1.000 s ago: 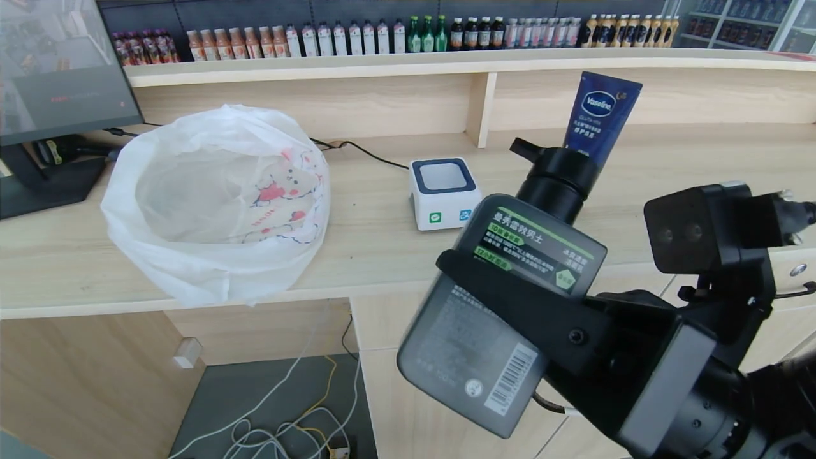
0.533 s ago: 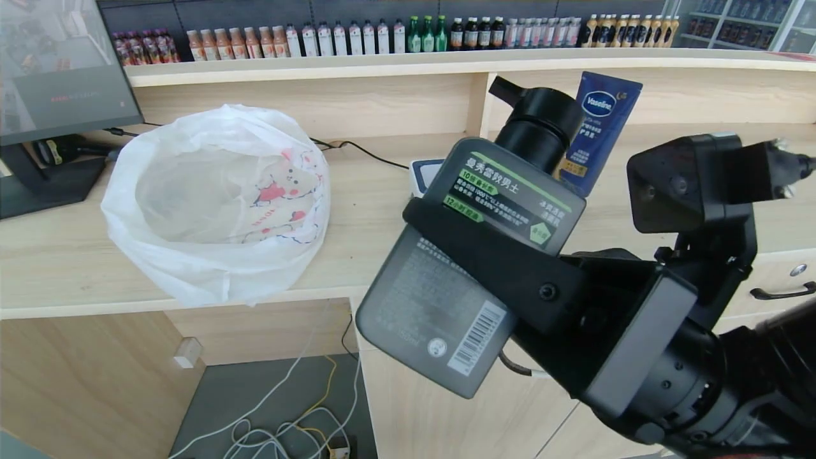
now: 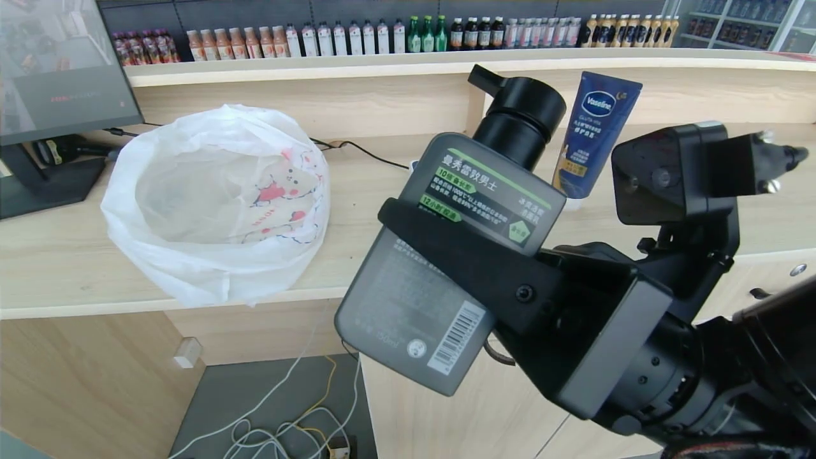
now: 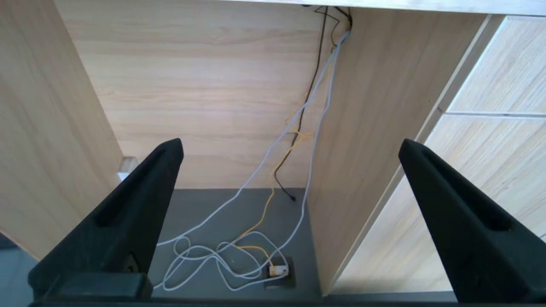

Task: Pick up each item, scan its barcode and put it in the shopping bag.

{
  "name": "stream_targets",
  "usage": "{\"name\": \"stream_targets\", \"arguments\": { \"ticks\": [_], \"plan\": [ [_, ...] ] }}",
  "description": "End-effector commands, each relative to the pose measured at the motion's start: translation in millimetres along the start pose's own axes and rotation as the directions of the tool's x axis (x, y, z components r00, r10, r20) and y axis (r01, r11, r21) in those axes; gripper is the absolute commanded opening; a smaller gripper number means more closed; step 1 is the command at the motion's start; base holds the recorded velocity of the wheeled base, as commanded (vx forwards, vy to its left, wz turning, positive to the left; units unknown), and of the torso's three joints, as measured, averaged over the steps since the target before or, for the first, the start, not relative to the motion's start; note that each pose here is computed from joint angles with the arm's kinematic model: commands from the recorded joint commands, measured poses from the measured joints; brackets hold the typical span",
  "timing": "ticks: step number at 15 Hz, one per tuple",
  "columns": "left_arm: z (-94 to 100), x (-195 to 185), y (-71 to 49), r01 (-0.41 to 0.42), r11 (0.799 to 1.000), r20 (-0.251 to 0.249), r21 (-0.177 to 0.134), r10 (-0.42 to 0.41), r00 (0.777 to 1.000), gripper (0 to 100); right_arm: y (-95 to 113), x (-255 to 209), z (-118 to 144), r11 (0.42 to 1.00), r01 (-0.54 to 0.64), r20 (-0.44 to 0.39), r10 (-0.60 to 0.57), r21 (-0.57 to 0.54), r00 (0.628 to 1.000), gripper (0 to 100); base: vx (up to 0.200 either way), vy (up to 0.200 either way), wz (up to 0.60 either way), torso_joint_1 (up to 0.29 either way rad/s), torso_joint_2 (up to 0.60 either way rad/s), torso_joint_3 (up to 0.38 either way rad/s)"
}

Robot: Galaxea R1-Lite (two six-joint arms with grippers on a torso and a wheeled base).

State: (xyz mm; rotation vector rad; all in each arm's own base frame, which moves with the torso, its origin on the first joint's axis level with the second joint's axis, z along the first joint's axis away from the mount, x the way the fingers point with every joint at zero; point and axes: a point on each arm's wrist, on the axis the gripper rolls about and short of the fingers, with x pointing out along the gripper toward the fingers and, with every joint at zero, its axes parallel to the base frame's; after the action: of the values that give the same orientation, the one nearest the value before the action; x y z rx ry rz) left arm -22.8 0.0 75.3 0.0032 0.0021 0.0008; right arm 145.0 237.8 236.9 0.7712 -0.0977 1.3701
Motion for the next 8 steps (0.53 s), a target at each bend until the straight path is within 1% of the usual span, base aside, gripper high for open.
{"name": "stream_targets", "arguments": {
  "ticks": [1,8],
  "plan": [
    [0.0,0.0,0.0,-0.001,1.000,0.001,0.000,0.001,1.000,100,-0.9,-0.1,-1.2,1.000,0.003,-0.003,-0.003,0.002,1.000,0,0.000,0.000,0.00,0.000,0.00,0.000],
    [0.0,0.0,0.0,-0.001,1.000,0.001,0.000,0.001,1.000,100,-10.9,-0.4,-6.0,0.999,0.034,-0.017,-0.034,-0.031,0.999,0,0.000,0.000,0.00,0.000,0.00,0.000]
  ]
}}
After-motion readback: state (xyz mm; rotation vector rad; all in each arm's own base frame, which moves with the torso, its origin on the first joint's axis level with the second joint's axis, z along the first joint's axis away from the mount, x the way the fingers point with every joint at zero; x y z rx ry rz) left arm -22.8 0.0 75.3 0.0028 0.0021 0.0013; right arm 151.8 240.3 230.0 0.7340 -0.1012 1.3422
